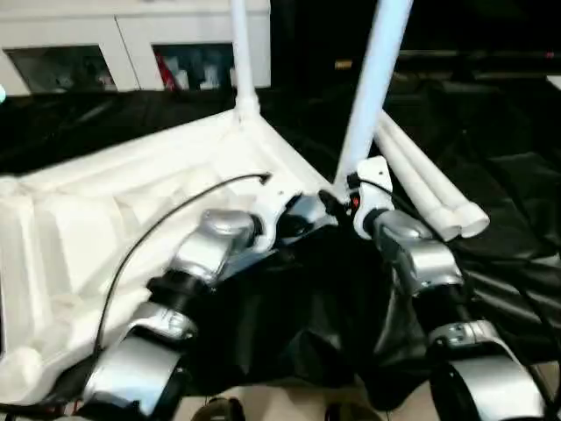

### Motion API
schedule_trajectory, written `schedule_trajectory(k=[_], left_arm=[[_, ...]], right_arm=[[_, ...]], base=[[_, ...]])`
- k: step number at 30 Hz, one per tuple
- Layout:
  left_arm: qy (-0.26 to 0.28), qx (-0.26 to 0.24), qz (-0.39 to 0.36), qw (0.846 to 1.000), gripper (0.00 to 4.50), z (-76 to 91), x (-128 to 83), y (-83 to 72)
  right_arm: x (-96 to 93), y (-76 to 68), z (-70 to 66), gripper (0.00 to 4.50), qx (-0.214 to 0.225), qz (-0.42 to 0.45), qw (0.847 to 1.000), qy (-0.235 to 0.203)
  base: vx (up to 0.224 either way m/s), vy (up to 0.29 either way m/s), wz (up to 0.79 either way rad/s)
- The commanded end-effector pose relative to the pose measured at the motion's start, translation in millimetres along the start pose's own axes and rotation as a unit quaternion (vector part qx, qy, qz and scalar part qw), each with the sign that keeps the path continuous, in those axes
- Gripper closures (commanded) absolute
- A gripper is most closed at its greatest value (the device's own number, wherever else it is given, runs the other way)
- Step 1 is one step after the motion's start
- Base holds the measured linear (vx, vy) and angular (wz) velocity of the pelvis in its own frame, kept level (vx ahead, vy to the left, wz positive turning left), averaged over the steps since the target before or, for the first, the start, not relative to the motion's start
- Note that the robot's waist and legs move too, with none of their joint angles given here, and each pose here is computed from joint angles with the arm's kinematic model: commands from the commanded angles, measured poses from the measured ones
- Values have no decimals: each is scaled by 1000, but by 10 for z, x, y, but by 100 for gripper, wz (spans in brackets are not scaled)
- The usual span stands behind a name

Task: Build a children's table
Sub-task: Rotate leg to tighten

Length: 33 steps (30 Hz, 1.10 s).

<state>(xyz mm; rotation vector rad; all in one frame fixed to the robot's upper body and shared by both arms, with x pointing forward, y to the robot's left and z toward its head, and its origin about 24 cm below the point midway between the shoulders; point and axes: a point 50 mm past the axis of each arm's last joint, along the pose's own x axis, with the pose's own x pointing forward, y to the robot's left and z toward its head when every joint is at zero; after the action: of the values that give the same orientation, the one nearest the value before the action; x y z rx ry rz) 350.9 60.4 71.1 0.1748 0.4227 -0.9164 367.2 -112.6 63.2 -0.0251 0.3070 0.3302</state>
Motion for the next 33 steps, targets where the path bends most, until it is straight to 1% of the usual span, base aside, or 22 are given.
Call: schedule_trajectory(k=[1, 3, 4, 5, 6, 7, 11, 14, 16, 18, 20, 21, 23, 24, 27, 29, 33], left_arm=[[-78, 16, -4, 997, 450, 370, 79, -103], [-82, 24, -21, 996, 450, 374, 78, -136], [-85, 29, -32, 995, 450, 373, 61, -138], [-88, 38, -46, 994, 450, 366, 29, -132], [-87, 41, -50, 994, 450, 357, 13, -123], [-84, 48, -58, 994, 450, 337, -17, -105], [-78, 60, -73, 992, 450, 287, -81, -69], [-69, 83, -115, 987, 450, 200, -197, -37], [-66, 93, -152, 982, 450, 160, -275, -42], [-61, 100, -189, 975, 450, 127, -353, -57], [-55, 102, -213, 970, 450, 105, -403, -71], [-50, 107, -227, 967, 450, 83, -446, -66], [-43, 110, -236, 965, 450, 62, -481, -55], [-40, 111, -241, 963, 450, 51, -498, -48], [-34, 111, -250, 961, 450, 21, -540, -29], [-28, 111, -252, 961, 450, 6, -558, -20], [-25, 111, -254, 961, 450, -5, -576, -17]], right_arm=[[81, 414, -172, 109, 40, 72, 996, 33], [92, 445, -139, 103, 37, 82, 996, 27], [91, 436, -120, 89, 25, 85, 996, 23], [85, 411, -100, 72, 6, 90, 996, 19], [79, 393, -96, 72, -3, 93, 996, 17], [61, 360, -92, 60, -13, 103, 995, 15], [2, 293, -87, 60, -35, 133, 990, 13], [-129, 167, -99, 60, -83, 192, 978, 19], [-221, 84, -106, 60, -105, 225, 968, 26], [-316, 8, -109, 60, -119, 257, 958, 35], [-379, -37, -112, 60, -126, 277, 951, 42], [-441, -77, -112, 60, -124, 296, 946, 49], [-498, -111, -110, 60, -124, 314, 940, 55], [-522, -125, -110, 86, -124, 321, 937, 58], [-573, -148, -94, 99, -127, 337, 931, 63], [-586, -139, -73, 126, -120, 345, 929, 62], [-603, -105, -63, 152, -115, 356, 925, 62]], base=[[0, 0, 0], [0, 0, 0], [0, 0, 0], [0, 0, 0], [0, 0, 0], [0, 0, 0], [0, 0, 0], [0, 0, 0], [0, 0, 0], [0, 0, 0], [0, 0, 0], [0, 0, 0], [0, 0, 0], [0, 0, 0], [0, 0, 0], [0, 0, 0], [0, 0, 0]])
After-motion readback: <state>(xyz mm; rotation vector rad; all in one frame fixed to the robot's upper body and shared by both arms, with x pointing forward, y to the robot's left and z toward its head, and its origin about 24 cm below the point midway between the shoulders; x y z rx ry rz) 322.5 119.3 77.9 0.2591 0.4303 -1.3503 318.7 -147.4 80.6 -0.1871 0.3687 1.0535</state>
